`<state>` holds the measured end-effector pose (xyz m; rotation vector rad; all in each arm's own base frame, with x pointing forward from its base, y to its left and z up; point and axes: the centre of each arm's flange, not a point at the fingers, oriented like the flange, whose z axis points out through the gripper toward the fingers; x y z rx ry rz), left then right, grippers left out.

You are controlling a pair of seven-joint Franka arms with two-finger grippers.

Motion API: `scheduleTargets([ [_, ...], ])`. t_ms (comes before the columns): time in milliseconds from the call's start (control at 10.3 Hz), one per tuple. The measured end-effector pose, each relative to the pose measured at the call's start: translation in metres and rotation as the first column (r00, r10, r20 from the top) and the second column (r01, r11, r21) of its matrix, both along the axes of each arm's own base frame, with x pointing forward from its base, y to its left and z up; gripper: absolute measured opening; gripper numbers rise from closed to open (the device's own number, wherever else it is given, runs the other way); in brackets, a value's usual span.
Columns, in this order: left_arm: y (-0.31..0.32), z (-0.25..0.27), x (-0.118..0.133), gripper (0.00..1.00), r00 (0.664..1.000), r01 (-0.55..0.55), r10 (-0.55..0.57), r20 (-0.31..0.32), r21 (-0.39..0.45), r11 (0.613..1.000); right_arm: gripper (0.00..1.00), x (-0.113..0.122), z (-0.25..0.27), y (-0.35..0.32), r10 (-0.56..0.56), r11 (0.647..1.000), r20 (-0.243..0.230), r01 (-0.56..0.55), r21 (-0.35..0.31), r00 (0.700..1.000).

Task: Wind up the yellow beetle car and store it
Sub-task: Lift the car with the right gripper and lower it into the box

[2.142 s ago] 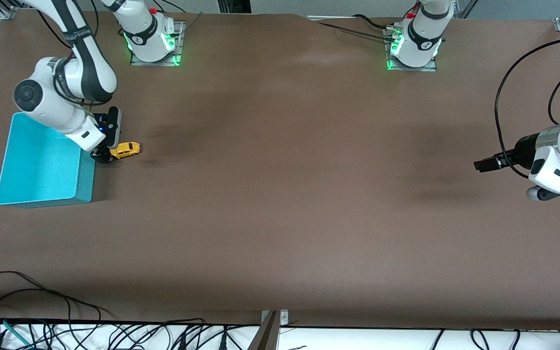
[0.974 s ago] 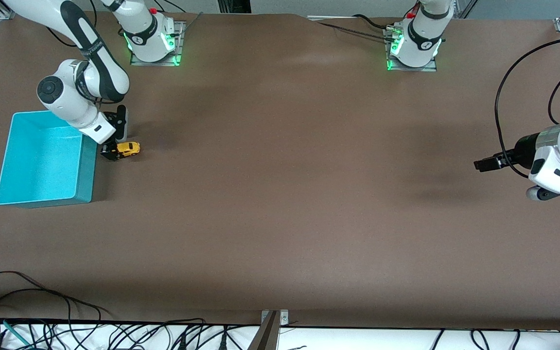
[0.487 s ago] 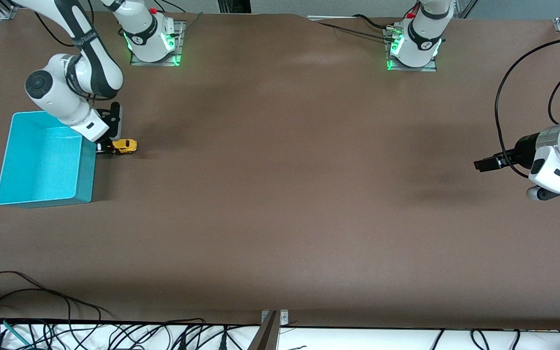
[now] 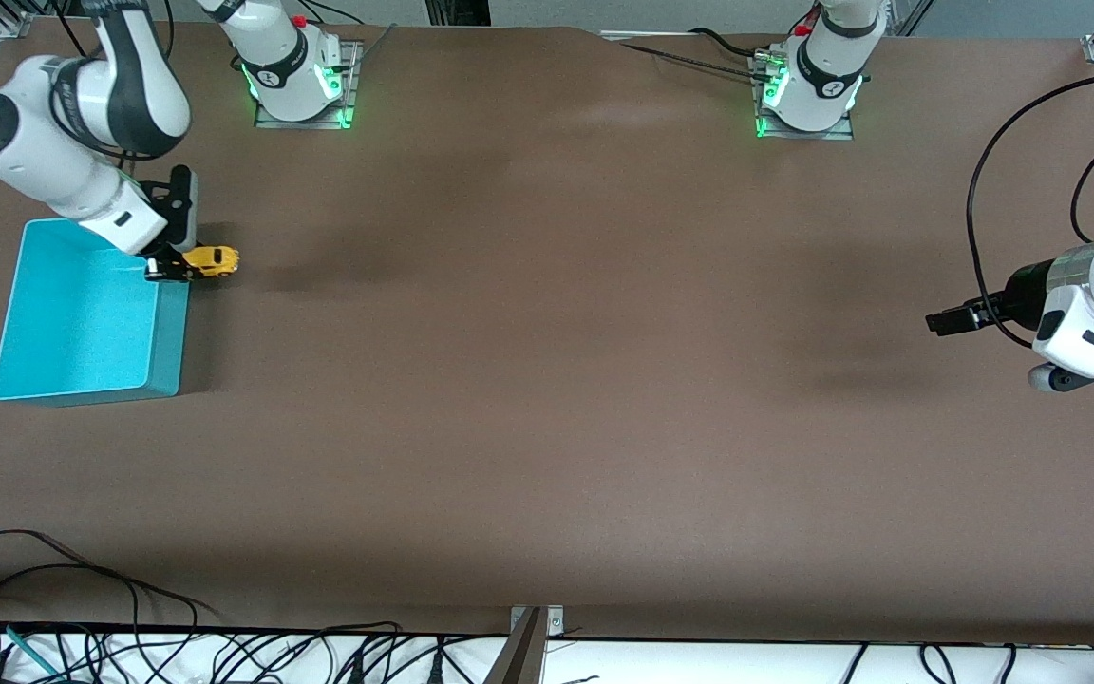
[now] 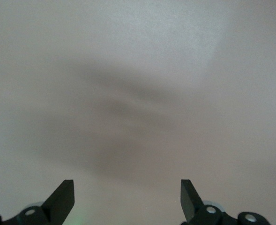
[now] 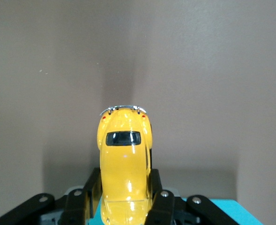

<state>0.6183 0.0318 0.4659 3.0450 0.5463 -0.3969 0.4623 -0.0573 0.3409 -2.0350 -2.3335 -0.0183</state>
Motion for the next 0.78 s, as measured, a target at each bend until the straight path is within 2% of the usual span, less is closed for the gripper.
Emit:
scheduleTargets([
  [292, 0.0, 0.0, 0.0, 1.0, 1.0, 0.0, 0.0, 0.0, 0.0, 1.0, 0.44, 0.005, 0.03, -0.065, 0.054, 0.998, 0.002, -0.054, 0.009, 0.999],
  [487, 0.0, 0.0, 0.0, 1.0, 1.0, -0.001, 0.001, 0.0, 0.0, 1.0, 0.44, 0.009, 0.009, -0.121, 0.082, 0.997, -0.032, -0.082, 0.002, 0.996],
  [779, 0.001, 0.0, 0.0, 1.0, 1.0, -0.001, 0.001, 0.0, 0.0, 1.0, 0.44, 0.043, -0.039, -0.179, 0.127, 0.992, -0.087, -0.127, 0.009, 0.988],
])
